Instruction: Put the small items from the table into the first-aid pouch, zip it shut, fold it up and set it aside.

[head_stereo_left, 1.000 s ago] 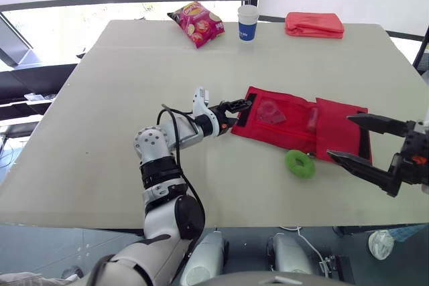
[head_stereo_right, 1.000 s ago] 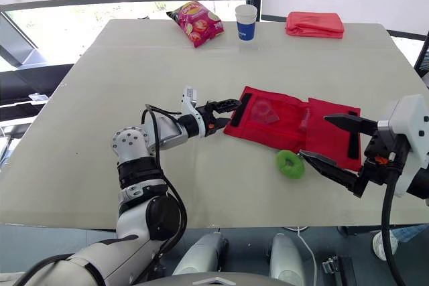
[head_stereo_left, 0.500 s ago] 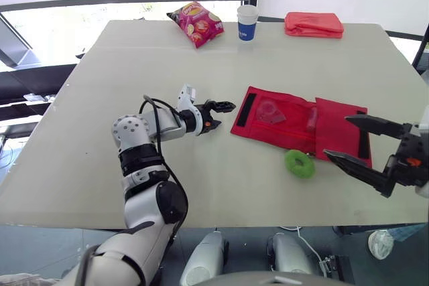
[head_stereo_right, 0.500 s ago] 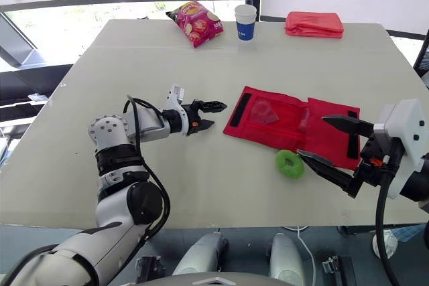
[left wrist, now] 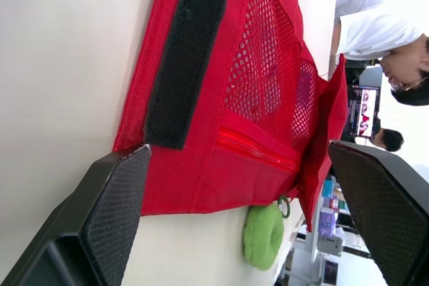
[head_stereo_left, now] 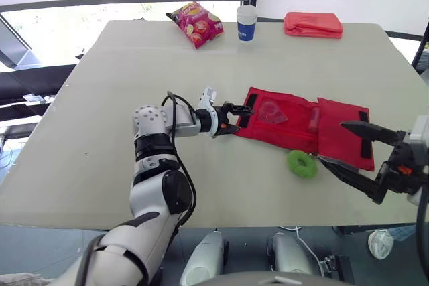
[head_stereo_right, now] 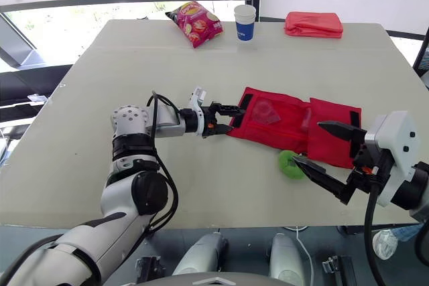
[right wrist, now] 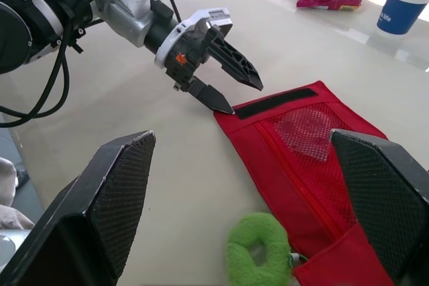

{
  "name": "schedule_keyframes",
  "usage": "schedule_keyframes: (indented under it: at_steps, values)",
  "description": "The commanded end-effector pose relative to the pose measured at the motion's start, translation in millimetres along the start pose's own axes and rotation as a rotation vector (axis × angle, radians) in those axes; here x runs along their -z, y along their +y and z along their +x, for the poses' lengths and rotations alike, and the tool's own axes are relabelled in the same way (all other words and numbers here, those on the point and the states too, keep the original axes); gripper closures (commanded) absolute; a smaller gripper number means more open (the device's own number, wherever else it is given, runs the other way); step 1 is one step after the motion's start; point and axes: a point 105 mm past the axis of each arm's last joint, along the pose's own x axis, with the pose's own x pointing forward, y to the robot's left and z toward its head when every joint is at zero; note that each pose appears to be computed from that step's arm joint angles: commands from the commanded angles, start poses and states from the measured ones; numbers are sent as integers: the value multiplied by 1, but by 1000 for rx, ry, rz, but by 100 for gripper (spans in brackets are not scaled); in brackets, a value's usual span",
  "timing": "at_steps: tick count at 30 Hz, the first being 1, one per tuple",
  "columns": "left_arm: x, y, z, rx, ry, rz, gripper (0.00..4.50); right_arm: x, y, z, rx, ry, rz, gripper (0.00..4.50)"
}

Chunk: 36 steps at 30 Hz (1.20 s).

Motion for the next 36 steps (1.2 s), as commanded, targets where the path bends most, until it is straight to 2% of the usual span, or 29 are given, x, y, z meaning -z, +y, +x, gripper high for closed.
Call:
schedule_keyframes:
  at_steps: [1, 7, 15, 24, 34, 36]
  values:
    - [1, 3, -2, -30, 28, -4, 0, -6, 4, -1, 6, -27, -33, 6]
    - [-9, 11, -13, -124, 11, 28, 0, -4, 3, -1, 20, -27, -27, 6]
    - [-11, 11, -15, -135, 26, 46, 0, -4, 6, 1, 26, -36, -24, 6]
    - [7, -3, 7, -43, 86, 44, 0, -5, 5, 1, 26, -36, -26, 6]
    - [7, -10, 13, 30, 46, 59, 0, -7, 5, 0, 17, -32, -28, 6]
    - [7, -6, 13, 4, 37, 121, 0, -7, 5, 0, 16, -30, -29, 6]
